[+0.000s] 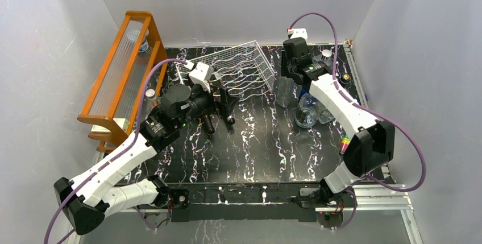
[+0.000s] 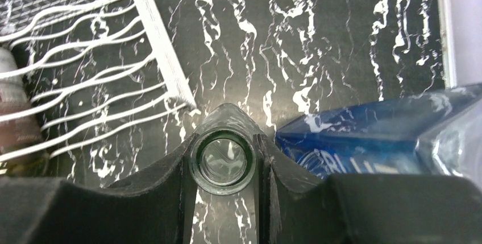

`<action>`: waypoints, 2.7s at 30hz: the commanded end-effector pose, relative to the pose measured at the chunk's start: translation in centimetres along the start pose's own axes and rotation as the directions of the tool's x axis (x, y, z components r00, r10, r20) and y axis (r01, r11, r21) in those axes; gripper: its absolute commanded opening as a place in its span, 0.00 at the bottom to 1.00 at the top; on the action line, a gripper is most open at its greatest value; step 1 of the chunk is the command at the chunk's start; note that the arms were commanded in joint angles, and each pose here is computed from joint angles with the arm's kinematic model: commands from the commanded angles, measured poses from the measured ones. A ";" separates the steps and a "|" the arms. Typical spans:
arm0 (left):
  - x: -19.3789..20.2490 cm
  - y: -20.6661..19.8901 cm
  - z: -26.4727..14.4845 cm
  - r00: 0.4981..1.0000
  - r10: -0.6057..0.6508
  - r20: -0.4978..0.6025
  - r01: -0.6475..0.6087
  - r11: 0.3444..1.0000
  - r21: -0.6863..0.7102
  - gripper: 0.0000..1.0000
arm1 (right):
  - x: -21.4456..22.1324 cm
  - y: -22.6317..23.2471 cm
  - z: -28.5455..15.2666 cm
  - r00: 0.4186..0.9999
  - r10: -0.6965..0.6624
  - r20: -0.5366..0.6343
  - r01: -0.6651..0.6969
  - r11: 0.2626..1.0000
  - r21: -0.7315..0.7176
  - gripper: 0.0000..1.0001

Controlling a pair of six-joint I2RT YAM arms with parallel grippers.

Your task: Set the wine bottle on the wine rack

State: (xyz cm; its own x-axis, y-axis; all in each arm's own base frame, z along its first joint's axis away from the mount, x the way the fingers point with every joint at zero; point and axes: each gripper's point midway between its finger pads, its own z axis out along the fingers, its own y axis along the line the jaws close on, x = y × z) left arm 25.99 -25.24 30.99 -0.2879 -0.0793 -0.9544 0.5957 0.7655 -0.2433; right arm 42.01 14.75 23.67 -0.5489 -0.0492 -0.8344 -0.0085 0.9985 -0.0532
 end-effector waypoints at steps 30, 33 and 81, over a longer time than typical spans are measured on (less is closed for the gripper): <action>12.9 -8.5 1.1 0.973 0.113 -0.200 0.040 0.773 0.633 0.93 | 4.9 7.3 -18.3 0.975 -0.149 0.166 0.222 0.562 -0.797 0.00; 14.1 -8.2 0.1 0.947 0.234 -0.218 -0.027 0.738 0.674 0.93 | 5.4 7.7 -19.5 0.970 -0.170 0.172 0.235 0.501 -0.833 0.00; 12.8 -9.2 0.4 0.971 0.238 0.012 -0.178 0.690 0.701 0.44 | 0.6 9.6 -26.2 0.971 0.048 0.236 0.210 0.305 -0.929 0.00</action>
State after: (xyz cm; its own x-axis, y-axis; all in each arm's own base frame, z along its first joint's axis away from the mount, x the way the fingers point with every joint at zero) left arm 17.37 -33.19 18.10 -0.2305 0.1680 -0.9585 0.9681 0.1388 -0.2085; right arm 20.01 24.60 31.24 -0.4844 -0.1094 -0.8680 -0.8295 0.3727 0.4160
